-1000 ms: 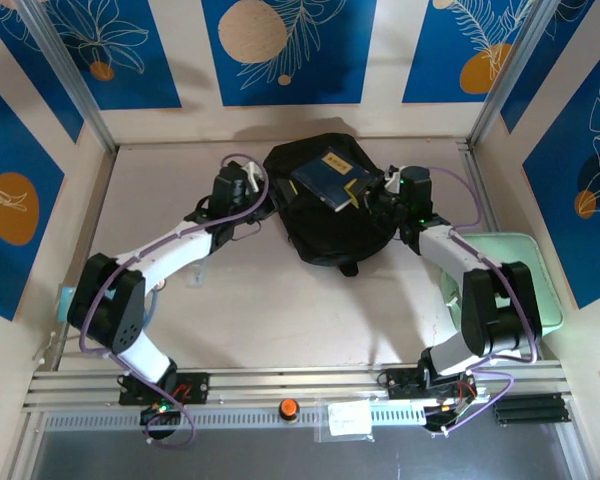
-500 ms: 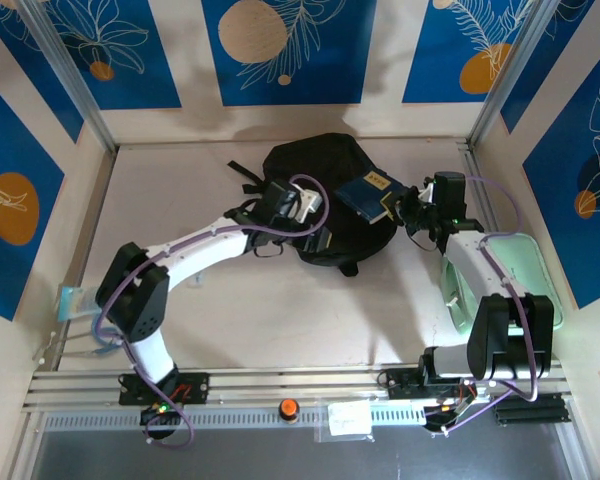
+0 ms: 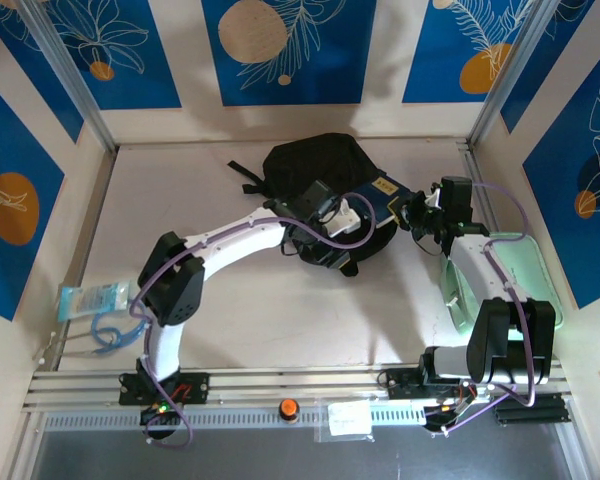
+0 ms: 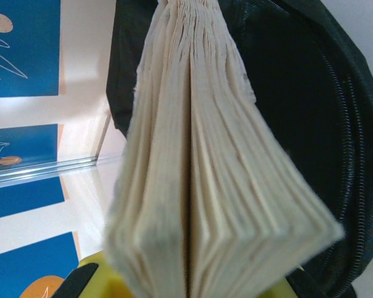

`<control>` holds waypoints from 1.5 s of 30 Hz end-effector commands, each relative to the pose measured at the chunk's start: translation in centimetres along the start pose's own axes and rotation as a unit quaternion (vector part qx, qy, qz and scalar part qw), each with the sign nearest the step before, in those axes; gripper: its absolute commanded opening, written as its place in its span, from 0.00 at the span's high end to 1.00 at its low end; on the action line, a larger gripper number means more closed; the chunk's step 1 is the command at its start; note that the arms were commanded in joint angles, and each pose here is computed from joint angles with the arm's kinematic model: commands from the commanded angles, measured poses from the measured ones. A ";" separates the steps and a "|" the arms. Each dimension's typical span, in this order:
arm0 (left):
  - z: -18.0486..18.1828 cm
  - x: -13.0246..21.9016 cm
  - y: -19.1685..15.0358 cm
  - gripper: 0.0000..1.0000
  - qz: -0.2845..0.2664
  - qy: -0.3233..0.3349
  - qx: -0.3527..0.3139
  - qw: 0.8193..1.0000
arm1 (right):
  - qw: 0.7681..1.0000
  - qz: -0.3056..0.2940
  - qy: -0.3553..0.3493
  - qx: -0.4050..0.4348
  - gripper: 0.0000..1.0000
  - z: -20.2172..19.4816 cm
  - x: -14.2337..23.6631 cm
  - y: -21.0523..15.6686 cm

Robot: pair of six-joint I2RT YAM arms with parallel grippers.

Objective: Pack the student bag
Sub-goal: Open the student bag at the top-center of the table.

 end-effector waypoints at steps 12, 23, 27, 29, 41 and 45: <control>1.1 -1.0 -0.2 0.58 0.049 0.011 -0.050 0.997 | 0.999 0.001 0.030 0.022 1.00 1.1 1.0 -0.3; 1.6 -1.2 0.2 0.83 0.056 0.021 -0.034 0.998 | 0.999 -0.008 0.029 0.021 1.00 1.1 1.5 0.0; 1.7 -0.2 0.8 0.88 0.041 0.016 -0.023 0.999 | 0.999 -0.012 0.035 0.028 1.00 1.3 2.1 0.1; 1.9 0.4 1.2 0.89 0.029 0.017 -0.012 0.999 | 0.998 -0.019 0.040 0.034 1.00 1.7 2.8 0.4; 8.4 5.8 2.9 0.94 -0.142 -0.032 0.214 0.966 | 0.994 -0.079 0.039 0.061 1.00 2.5 7.5 1.1; 12.3 6.7 1.7 0.96 -0.181 -0.039 0.317 0.930 | 0.993 -0.097 0.024 0.059 1.00 2.1 8.2 1.1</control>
Point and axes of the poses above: each hand's point on the last joint's axis, 136 mm out from that joint toward the fingers, its own x axis back along the fingers, its own z axis along the line the jaws close on, y = z × x, the point moved 3 cm from there along x, back along the fingers, and after that the axes turned 4 degrees about -x, right-handed, at the moved point
